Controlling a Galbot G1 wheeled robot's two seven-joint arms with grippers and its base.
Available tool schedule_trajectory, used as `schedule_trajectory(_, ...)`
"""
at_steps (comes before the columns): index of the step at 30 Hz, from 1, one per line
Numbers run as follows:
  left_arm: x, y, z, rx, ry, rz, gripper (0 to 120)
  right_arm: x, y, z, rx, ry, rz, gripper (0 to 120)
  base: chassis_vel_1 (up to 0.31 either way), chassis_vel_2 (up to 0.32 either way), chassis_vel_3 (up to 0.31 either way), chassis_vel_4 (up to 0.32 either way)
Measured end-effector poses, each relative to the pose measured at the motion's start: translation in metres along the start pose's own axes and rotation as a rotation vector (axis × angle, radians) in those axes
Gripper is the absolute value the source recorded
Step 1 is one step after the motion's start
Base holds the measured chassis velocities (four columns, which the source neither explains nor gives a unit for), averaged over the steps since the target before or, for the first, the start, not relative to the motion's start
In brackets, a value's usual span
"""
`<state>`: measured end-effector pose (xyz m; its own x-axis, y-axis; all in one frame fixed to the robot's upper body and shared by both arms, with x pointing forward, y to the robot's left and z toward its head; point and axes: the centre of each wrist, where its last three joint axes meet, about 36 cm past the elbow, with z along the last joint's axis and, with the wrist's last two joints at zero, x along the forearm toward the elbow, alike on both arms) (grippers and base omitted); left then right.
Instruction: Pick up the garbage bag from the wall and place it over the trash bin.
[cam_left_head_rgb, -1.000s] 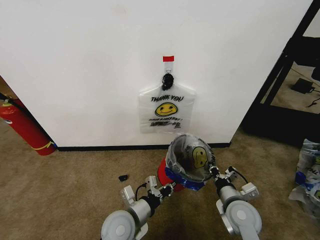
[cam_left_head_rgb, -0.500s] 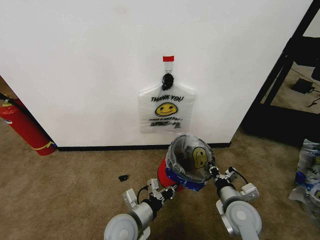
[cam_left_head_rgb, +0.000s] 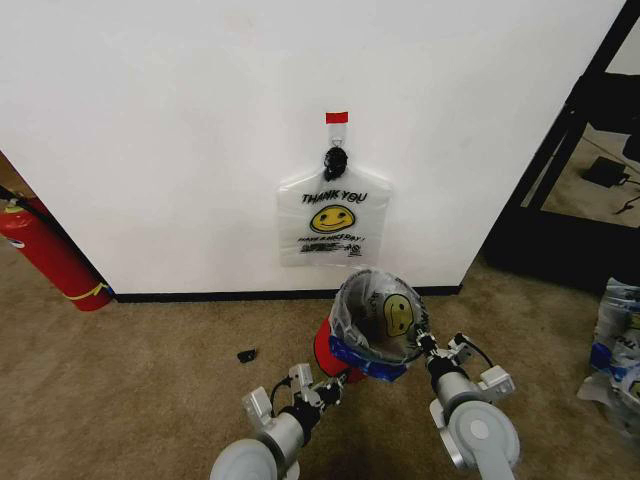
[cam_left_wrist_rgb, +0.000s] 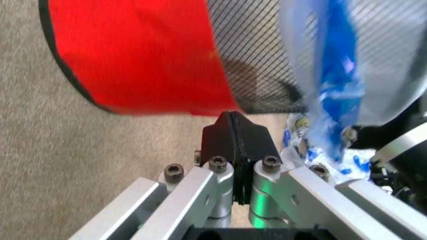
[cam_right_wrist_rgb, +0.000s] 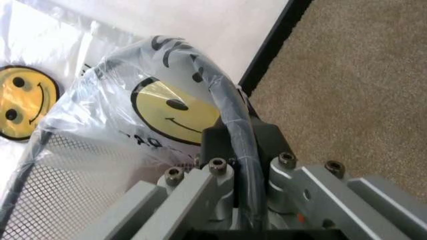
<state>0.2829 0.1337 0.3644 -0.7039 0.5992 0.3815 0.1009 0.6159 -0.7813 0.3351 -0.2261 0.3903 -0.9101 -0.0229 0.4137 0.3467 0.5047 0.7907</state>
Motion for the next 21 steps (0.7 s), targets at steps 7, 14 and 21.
schedule_trajectory(7,0.009,-0.008,-0.005,0.067,-0.005,0.087,0,0.001,0.001,-0.001,0.005,-0.001,-0.004,0,0.0,0.0,0.0,0.0)
schedule_trajectory(14,0.022,-0.003,-0.014,0.08,0.008,0.143,22,0.002,0.001,-0.003,0.011,-0.003,-0.007,0,0.0,0.0,0.0,0.0)
schedule_trajectory(21,0.019,-0.007,-0.016,0.121,-0.001,0.169,49,0.006,0.004,-0.004,0.012,-0.007,-0.015,0,0.0,0.0,0.0,0.0)
